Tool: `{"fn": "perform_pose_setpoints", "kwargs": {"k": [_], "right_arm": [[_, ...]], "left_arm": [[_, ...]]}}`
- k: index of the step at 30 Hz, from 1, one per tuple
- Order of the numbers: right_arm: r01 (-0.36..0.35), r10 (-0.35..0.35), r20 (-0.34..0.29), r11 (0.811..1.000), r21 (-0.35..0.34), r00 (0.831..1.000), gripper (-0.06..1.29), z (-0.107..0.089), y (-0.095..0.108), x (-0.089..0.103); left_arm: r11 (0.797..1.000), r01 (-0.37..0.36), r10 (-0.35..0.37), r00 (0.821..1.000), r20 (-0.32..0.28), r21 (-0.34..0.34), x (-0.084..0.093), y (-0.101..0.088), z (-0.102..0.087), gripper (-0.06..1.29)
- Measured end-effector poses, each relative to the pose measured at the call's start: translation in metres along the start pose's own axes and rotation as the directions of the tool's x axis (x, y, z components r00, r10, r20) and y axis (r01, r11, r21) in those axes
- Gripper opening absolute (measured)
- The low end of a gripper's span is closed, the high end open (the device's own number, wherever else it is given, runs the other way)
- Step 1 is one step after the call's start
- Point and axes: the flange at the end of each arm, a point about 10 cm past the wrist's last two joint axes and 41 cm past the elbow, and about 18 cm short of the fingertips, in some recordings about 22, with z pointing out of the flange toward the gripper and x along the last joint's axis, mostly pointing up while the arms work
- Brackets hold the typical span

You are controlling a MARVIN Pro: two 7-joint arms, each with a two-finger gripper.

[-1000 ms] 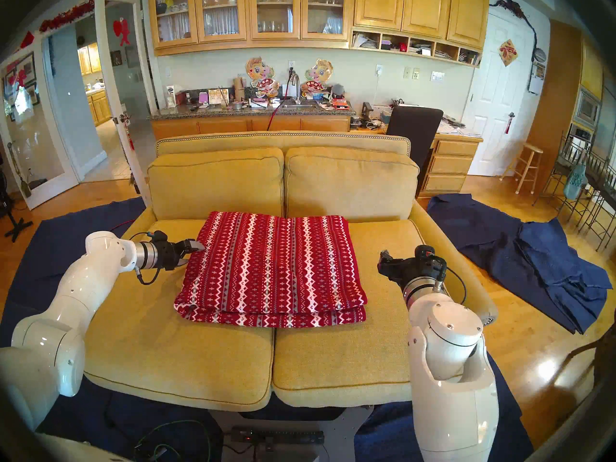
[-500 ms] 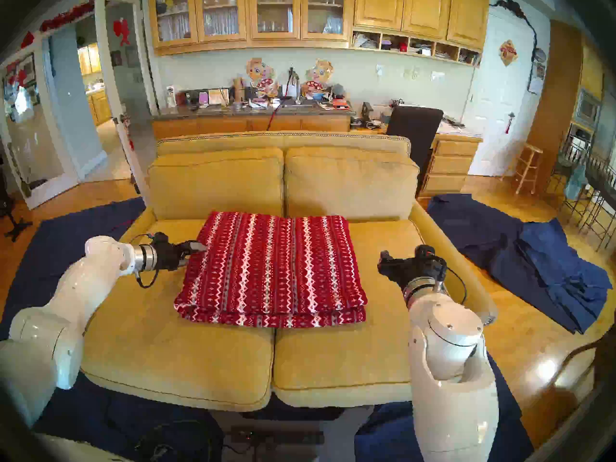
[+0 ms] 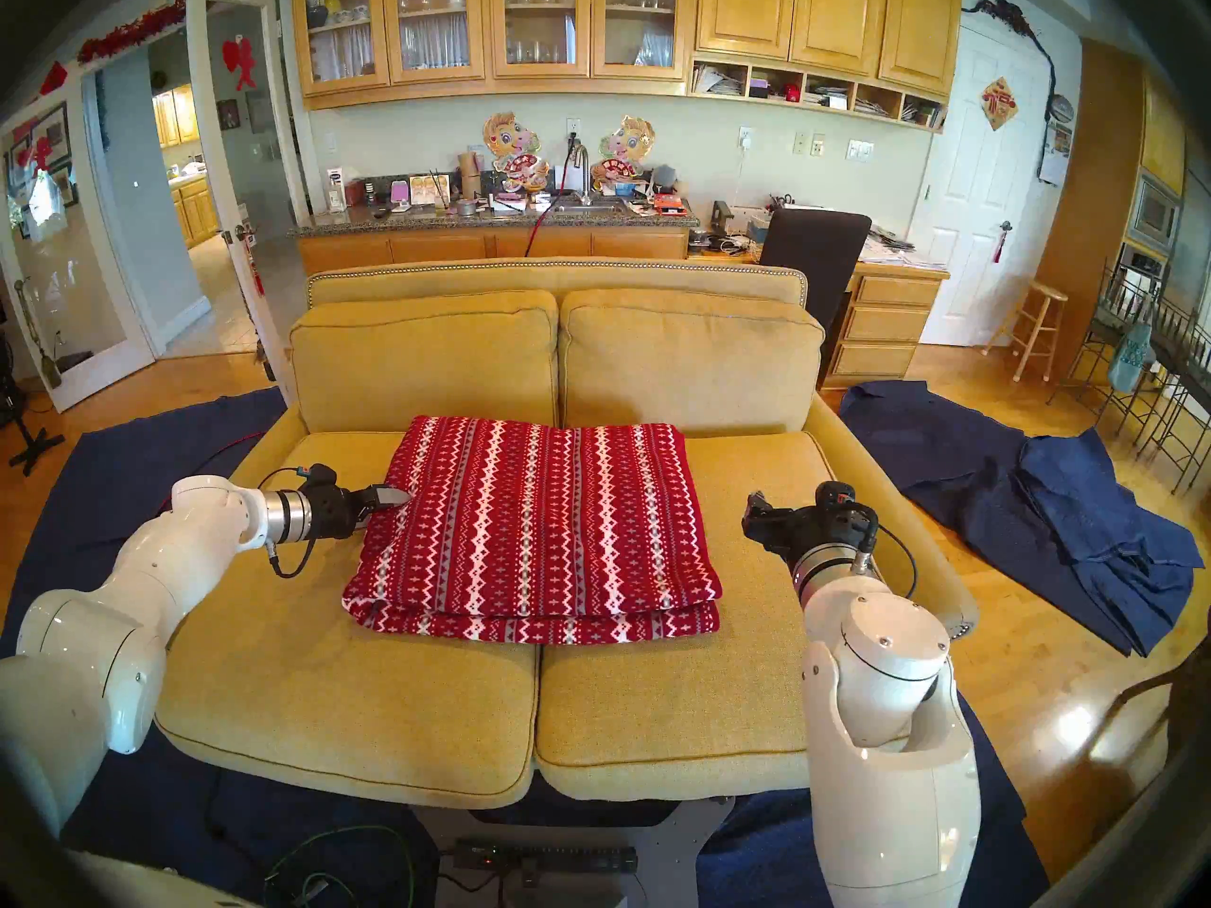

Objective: Fold the blanket in half twice

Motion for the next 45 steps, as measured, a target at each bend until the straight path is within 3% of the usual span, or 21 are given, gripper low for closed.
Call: {"fn": "perform_pose_setpoints", "kwargs": {"k": [7, 16, 33, 45], "right_arm": [[0.000, 0.000, 0.000, 1.000, 0.000, 1.000, 1.24, 0.000, 0.000, 0.000], [0.000, 0.000, -0.002, 1.000, 0.000, 1.000, 1.24, 0.000, 0.000, 0.001], [0.000, 0.000, -0.005, 1.000, 0.001, 1.000, 1.24, -0.001, 0.000, 0.002], [0.000, 0.000, -0.006, 1.000, 0.001, 1.000, 1.24, -0.001, 0.000, 0.002]], "left_arm": [[0.999, -0.033, 0.033, 0.999, 0.007, -0.007, 0.000, -0.001, 0.002, 1.26], [0.991, -0.136, 0.136, 0.990, 0.032, 0.016, 0.008, 0.003, 0.005, 1.26], [0.949, -0.307, 0.299, 0.949, 0.103, 0.067, 0.035, 0.018, 0.004, 1.26], [0.951, -0.300, 0.291, 0.951, 0.103, 0.082, 0.047, 0.016, -0.010, 1.26]]}}
